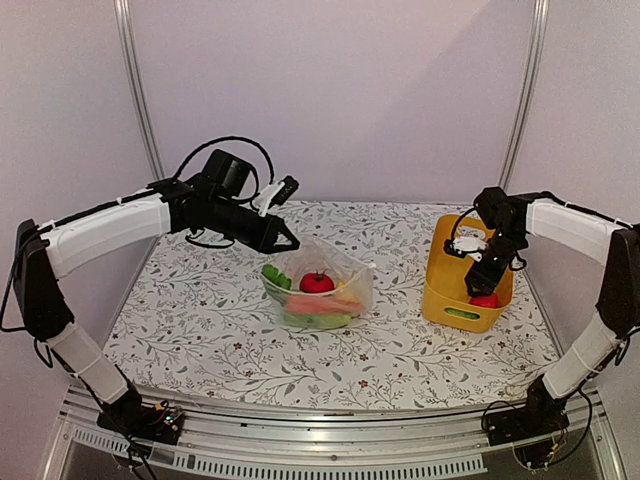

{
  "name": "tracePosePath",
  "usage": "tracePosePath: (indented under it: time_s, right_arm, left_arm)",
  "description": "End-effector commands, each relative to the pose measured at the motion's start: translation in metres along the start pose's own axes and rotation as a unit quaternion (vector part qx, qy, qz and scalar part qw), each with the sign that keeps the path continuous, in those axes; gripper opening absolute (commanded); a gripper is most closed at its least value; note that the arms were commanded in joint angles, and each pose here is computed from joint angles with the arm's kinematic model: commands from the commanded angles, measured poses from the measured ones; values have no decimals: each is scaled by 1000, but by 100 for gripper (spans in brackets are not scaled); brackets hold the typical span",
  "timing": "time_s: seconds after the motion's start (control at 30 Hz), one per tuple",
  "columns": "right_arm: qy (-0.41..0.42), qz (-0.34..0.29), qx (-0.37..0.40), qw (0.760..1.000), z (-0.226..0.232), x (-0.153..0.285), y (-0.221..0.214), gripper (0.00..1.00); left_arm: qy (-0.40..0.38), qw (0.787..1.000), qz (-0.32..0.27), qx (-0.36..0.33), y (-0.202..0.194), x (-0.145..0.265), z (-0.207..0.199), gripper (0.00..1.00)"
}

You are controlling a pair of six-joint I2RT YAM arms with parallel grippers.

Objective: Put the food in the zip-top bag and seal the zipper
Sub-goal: Pick up the fake fruit from the bin.

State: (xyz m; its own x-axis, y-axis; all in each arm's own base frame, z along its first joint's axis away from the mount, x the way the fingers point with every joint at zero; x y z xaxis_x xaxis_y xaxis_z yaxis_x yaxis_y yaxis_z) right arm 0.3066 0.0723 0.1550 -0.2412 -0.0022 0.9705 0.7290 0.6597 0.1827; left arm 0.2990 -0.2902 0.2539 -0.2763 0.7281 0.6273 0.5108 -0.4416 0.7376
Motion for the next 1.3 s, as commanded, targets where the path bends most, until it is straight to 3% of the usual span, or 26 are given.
tracePosePath:
  time_s: [0.0, 0.43, 0.63, 0.77, 0.93, 1.27]
  right_arm:
    - [-10, 42, -6, 999, -3, -16, -10, 75]
    - [-3, 109, -31, 994, -2, -51, -25, 84]
    - [8, 114, -40, 993, -2, -55, -21, 74]
    - [11, 111, -49, 993, -3, -50, -18, 57]
    - [-4, 50, -57, 997, -15, -8, 6, 45]
    - [77, -168, -28, 982, 1, 105, 68, 43]
  left_arm:
    - [-3, 1000, -19, -4, 4, 10, -2, 0]
    - [0, 1000, -24, -9, 5, 14, -3, 0]
    - [0, 1000, -27, -10, 6, 16, -4, 0]
    - [1, 1000, -25, -10, 5, 15, -3, 0]
    - [2, 1000, -26, -11, 6, 16, -3, 0]
    - [-8, 999, -33, -2, 10, 11, -3, 0]
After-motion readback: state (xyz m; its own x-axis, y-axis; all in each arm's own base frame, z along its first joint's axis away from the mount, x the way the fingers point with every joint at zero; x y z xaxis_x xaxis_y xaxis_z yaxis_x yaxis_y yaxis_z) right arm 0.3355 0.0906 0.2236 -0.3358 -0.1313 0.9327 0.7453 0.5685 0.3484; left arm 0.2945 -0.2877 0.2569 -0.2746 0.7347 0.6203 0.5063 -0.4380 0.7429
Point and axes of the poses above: each gripper's point midway between its finger pads, its own x axis back along the fingers, its own z axis along the line the jaws close on, y = z × x, the point moved 5 cm from there along x, back along the fingers, and after that the axes turned 10 degrees about -x, right-handed, at the moved point
